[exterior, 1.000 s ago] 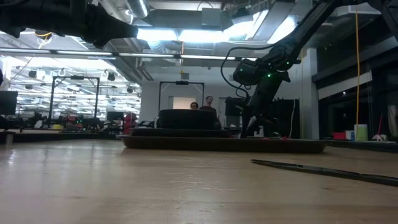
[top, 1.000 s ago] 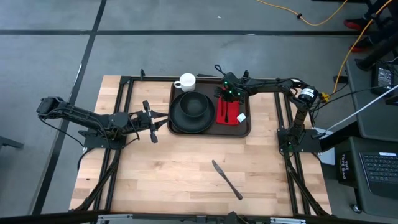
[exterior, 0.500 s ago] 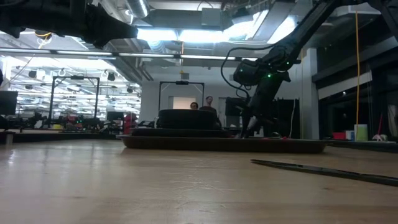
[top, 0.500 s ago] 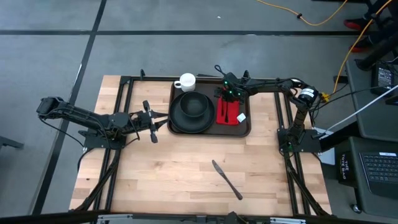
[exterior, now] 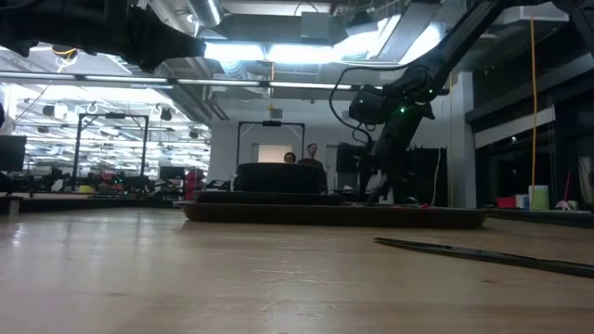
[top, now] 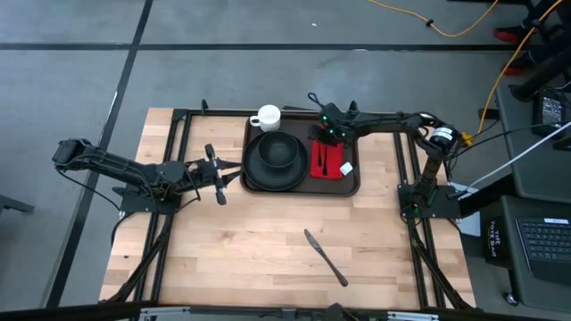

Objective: Set up tray
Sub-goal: Put the black knife to the right of the black fork on the red napkin on the brown serving tray

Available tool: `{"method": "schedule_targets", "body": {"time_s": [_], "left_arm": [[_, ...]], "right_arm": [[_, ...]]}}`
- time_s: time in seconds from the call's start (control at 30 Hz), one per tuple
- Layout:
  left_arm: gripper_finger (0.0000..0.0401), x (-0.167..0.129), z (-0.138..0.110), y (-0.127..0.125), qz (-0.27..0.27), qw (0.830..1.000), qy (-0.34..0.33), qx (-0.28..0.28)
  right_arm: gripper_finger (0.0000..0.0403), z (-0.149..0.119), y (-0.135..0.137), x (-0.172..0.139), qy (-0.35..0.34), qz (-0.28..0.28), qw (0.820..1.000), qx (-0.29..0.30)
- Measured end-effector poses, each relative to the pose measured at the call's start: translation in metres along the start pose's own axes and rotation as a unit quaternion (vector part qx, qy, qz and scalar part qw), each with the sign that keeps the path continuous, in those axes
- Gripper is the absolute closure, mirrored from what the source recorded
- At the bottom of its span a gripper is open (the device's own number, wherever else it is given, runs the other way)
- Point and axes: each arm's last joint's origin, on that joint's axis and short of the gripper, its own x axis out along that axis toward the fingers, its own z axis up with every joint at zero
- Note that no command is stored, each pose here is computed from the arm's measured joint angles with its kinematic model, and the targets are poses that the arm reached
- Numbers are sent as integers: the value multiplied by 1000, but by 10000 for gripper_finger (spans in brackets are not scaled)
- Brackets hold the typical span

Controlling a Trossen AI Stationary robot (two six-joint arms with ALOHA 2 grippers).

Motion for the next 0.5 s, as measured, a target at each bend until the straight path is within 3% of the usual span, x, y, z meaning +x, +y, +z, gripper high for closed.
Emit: {"method": "schedule_targets", "body": {"time_s": [0.3, 0.5], "left_arm": [[326, 0, 0, 0, 0, 1000, 0, -4], [324, 0, 0, 0, 0, 1000, 0, -4]], "right_arm": [[315, 2, 6, -29, -12, 22, 1000, -3], [315, 2, 8, -52, -22, 33, 998, -53]]}}
